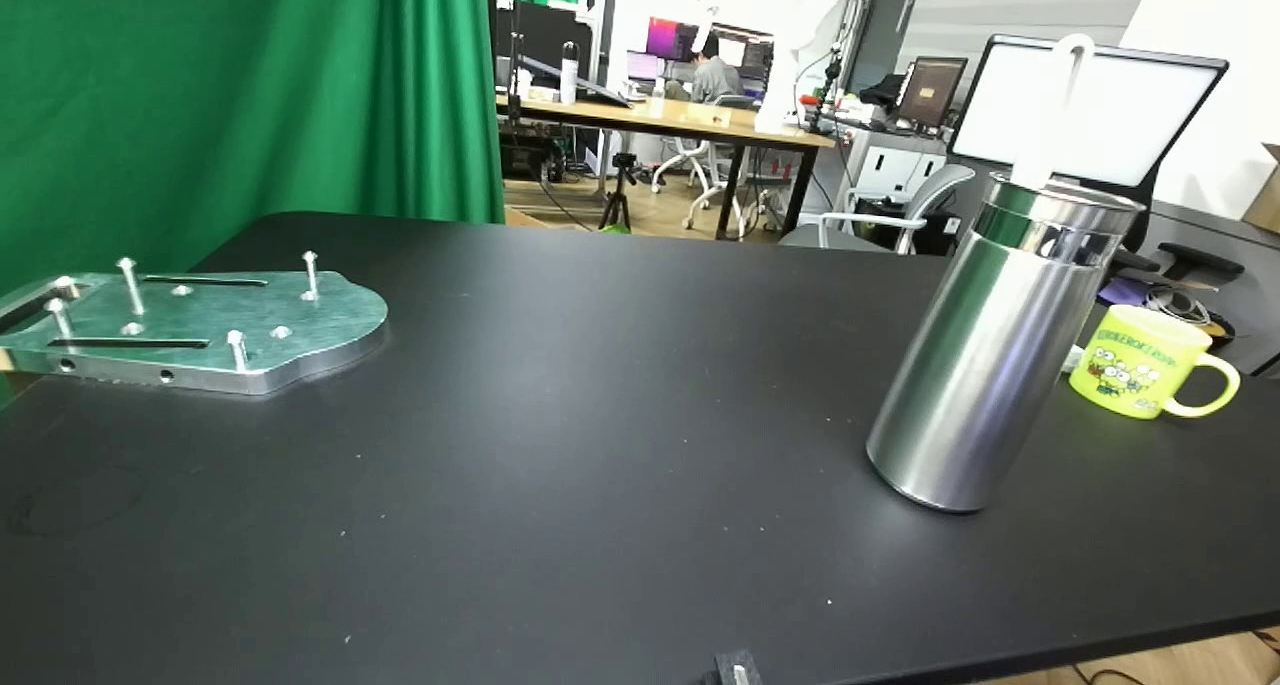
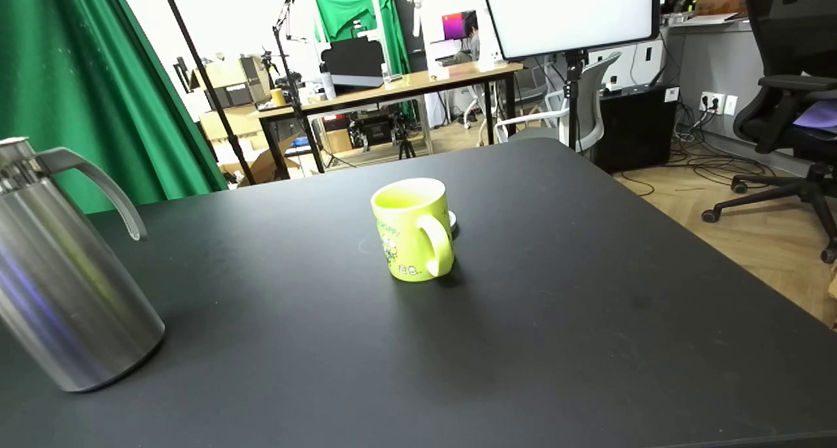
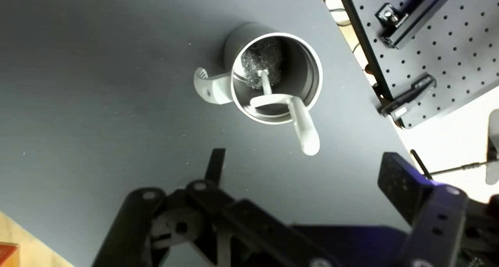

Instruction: Move the brush inside the silver flask up and down

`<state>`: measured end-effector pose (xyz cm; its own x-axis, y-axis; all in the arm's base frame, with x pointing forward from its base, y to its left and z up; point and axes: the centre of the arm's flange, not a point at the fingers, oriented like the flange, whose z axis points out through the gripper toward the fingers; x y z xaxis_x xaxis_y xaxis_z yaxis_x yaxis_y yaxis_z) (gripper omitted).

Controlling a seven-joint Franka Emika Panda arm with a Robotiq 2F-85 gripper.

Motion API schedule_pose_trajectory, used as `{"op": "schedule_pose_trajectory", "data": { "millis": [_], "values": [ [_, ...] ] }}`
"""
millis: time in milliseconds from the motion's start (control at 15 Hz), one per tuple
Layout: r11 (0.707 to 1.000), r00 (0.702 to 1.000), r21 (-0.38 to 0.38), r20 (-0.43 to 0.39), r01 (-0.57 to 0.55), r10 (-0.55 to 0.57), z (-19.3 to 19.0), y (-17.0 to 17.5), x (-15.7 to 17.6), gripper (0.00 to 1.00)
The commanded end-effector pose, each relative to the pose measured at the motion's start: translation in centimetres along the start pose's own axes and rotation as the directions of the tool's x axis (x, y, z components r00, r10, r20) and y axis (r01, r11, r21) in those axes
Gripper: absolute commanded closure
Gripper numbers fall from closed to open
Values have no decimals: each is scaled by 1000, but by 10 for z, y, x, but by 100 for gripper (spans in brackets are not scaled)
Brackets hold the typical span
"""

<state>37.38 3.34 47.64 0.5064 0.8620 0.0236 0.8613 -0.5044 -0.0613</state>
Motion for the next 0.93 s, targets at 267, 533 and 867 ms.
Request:
{"op": "schedule_pose_trajectory", "data": {
  "millis": [267,533,867],
  "values": [
    [996,997,-46,9,73,-73,6,-1,6,0],
    [996,998,-60,17,64,-63,8,-2,7,0],
    [998,998,-22,34,56,-56,27,2,5,0]
  ]
}}
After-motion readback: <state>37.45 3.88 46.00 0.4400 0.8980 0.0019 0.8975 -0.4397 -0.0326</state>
